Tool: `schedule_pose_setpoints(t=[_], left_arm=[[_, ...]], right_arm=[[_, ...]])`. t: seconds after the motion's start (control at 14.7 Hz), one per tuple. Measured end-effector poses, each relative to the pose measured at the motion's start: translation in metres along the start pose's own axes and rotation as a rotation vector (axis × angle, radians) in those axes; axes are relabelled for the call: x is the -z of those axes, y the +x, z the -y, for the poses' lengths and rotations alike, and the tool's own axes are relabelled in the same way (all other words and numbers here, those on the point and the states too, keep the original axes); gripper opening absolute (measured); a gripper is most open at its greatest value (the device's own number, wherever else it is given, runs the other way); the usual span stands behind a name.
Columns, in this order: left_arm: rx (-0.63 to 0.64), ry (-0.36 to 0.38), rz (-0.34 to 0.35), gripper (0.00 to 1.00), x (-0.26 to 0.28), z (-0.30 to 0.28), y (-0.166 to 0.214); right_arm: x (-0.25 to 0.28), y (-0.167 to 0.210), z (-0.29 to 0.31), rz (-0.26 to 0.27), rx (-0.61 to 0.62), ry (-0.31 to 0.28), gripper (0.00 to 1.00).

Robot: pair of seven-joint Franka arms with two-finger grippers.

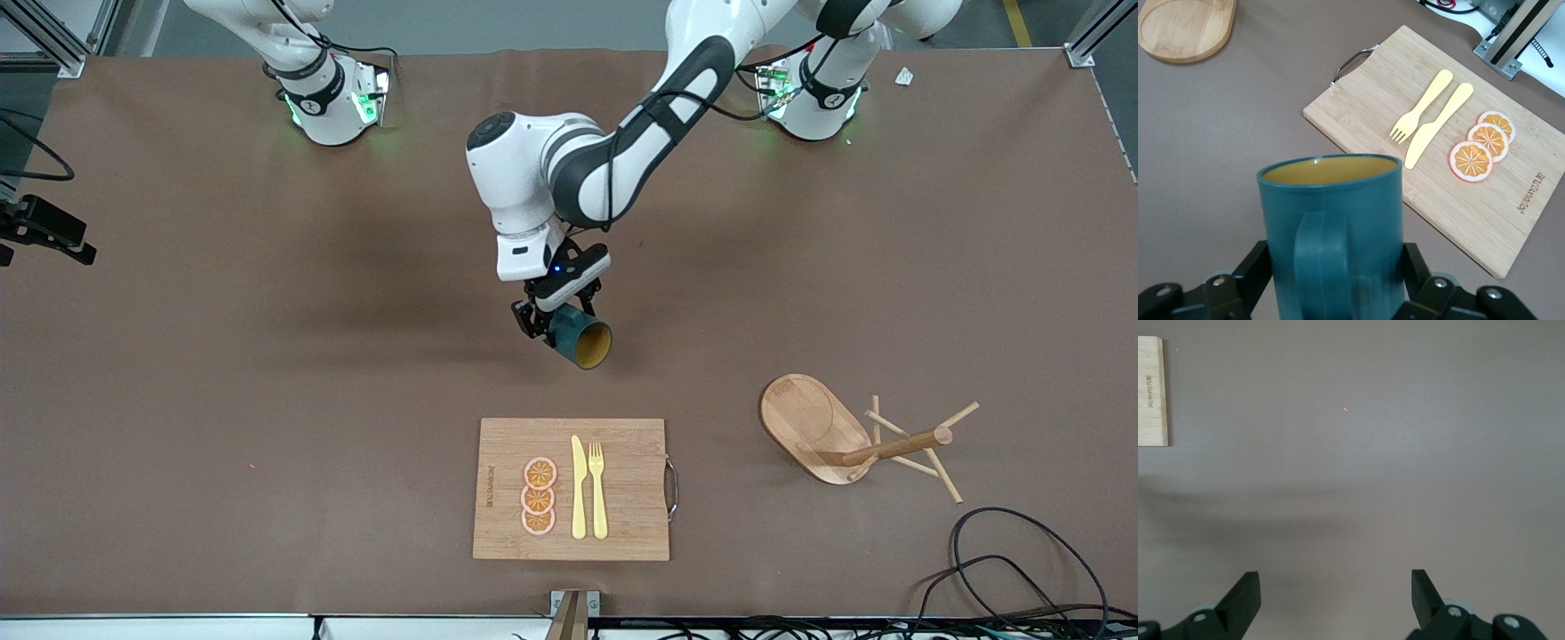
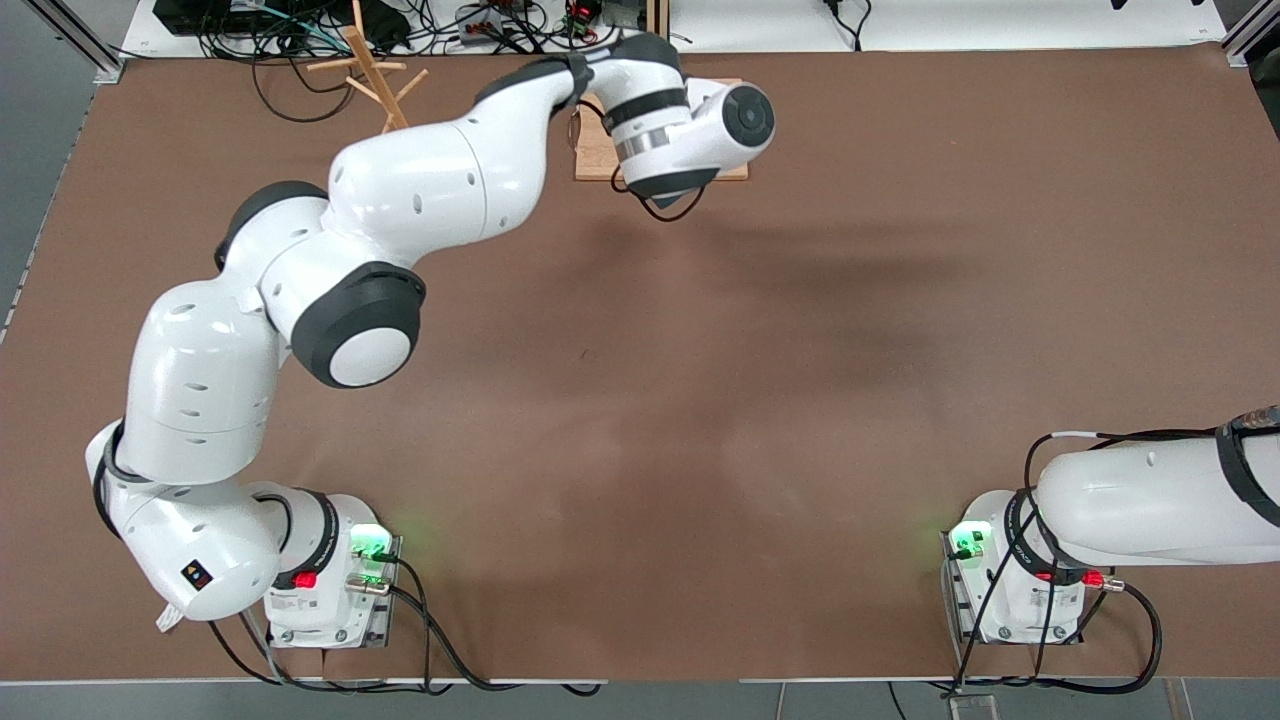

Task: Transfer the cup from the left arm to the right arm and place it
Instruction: 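Carry the teal mug toward the table middle with the left gripper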

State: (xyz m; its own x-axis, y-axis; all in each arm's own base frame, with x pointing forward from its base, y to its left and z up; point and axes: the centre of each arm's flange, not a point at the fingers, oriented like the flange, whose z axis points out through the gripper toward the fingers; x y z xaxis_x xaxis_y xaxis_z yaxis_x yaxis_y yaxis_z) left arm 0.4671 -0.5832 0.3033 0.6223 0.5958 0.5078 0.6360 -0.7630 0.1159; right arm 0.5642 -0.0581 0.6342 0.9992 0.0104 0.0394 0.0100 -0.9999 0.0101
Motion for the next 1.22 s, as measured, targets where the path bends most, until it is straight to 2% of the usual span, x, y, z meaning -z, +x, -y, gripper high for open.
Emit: schedule_pose_setpoints(t=[0.34,0.61,0.75,1.02,1.22], left_arm=[[-0.094,-0.031,-0.128,0.84,-0.011,0.016,-0.058],[-0.249,-0.058,-0.305,0.84,-0.038,0.032,-0.107],[-0.306,-0.060,-0.390,0.84,-0.053,0.038,-0.119],[-0.387,-0.076,-0.510,0.84,-0.072,0.045,-0.133],[-0.380,-0.123,-0.604,0.84,-0.097,0.057,-0.154]], right_arm=[[-0.004,0.000,-0.009,0.007,0.005,0.000,1.00],[-0.006,0.001,-0.014,0.009,0.007,0.000,1.00],[-0.007,0.001,-0.014,0.010,0.008,0.001,1.00],[-0.009,0.002,-0.016,0.014,0.006,0.001,1.00],[-0.009,0.002,-0.017,0.014,0.003,0.001,1.00]])
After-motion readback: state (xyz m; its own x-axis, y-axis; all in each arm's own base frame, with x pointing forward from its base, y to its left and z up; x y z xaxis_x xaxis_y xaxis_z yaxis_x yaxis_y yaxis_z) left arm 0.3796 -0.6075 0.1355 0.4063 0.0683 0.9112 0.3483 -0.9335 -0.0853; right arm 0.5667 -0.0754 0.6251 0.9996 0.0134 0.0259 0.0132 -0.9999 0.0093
